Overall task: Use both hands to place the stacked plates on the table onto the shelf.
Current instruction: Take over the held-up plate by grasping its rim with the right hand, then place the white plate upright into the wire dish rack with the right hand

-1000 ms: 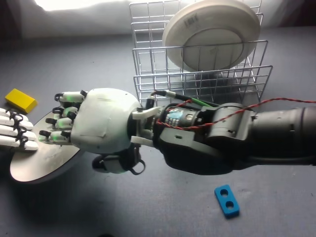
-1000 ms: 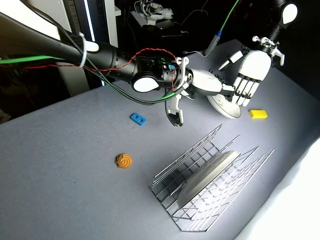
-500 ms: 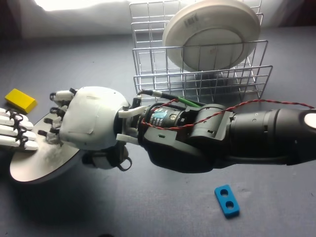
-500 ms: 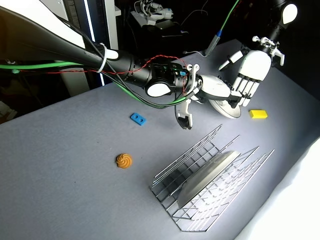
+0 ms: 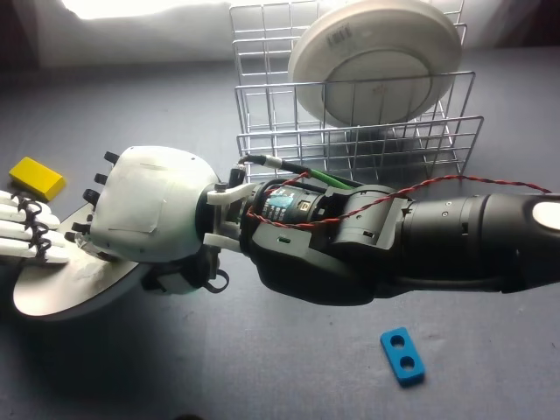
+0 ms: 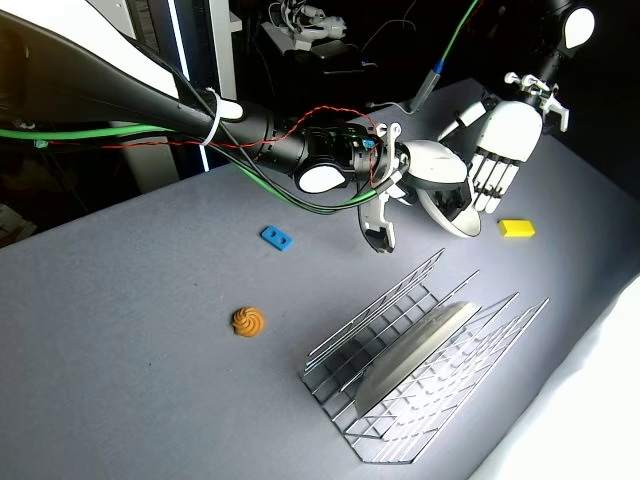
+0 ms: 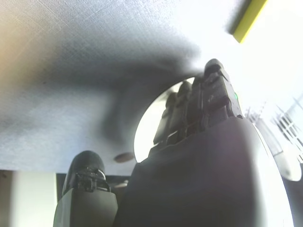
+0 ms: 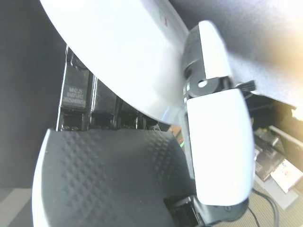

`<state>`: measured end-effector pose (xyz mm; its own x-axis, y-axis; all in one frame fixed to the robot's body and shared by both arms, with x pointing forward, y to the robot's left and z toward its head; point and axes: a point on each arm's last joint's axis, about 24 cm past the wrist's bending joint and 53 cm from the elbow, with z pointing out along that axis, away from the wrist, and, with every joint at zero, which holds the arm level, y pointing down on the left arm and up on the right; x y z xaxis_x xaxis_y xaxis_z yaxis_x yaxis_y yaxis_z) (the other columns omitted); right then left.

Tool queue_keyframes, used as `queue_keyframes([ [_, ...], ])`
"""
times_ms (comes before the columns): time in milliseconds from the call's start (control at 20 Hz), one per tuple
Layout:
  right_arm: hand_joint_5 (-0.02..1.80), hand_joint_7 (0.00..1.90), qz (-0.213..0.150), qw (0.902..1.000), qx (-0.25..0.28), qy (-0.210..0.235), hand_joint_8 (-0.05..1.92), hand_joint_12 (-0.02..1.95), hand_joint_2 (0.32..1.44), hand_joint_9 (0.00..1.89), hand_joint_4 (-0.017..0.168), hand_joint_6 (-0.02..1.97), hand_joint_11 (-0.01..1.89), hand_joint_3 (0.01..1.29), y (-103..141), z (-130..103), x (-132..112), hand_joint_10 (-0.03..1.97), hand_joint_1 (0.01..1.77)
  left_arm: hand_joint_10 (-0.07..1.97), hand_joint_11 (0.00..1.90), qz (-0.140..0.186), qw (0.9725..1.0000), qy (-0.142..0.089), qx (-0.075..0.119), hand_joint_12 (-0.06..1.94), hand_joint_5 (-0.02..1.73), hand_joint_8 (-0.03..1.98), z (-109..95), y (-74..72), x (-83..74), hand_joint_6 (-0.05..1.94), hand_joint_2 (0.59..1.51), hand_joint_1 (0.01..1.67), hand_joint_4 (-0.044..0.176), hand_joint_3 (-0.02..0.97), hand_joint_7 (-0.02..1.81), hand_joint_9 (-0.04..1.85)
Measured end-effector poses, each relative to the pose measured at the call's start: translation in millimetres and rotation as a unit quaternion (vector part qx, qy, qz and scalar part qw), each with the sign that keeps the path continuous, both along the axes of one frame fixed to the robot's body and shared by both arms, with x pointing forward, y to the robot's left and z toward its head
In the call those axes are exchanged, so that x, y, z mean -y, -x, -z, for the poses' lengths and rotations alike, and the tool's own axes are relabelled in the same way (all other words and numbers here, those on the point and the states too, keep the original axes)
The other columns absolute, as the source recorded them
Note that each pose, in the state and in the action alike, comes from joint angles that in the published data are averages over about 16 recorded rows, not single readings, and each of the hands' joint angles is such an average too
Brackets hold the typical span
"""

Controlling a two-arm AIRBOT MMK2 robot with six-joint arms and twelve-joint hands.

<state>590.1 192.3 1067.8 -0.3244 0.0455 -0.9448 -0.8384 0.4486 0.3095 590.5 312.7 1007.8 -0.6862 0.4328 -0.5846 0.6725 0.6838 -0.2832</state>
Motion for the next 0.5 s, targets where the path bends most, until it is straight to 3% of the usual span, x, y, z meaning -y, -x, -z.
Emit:
queue_keyframes([
  [500,0.80,1.03,0.003,1.0000,0.004,-0.004,0.76,1.10,1.00,1.31,-0.010,0.69,0.95,0.01,-3.1,-2.8,3.0,0.20,1.05,0.00,0.02,0.001,0.9994,0.028,0.020,-0.01,0.01,-0.01,-21.1,-13.8,15.5,0.01,1.092,0.02,0.003,0.021,0.02,0.01],
])
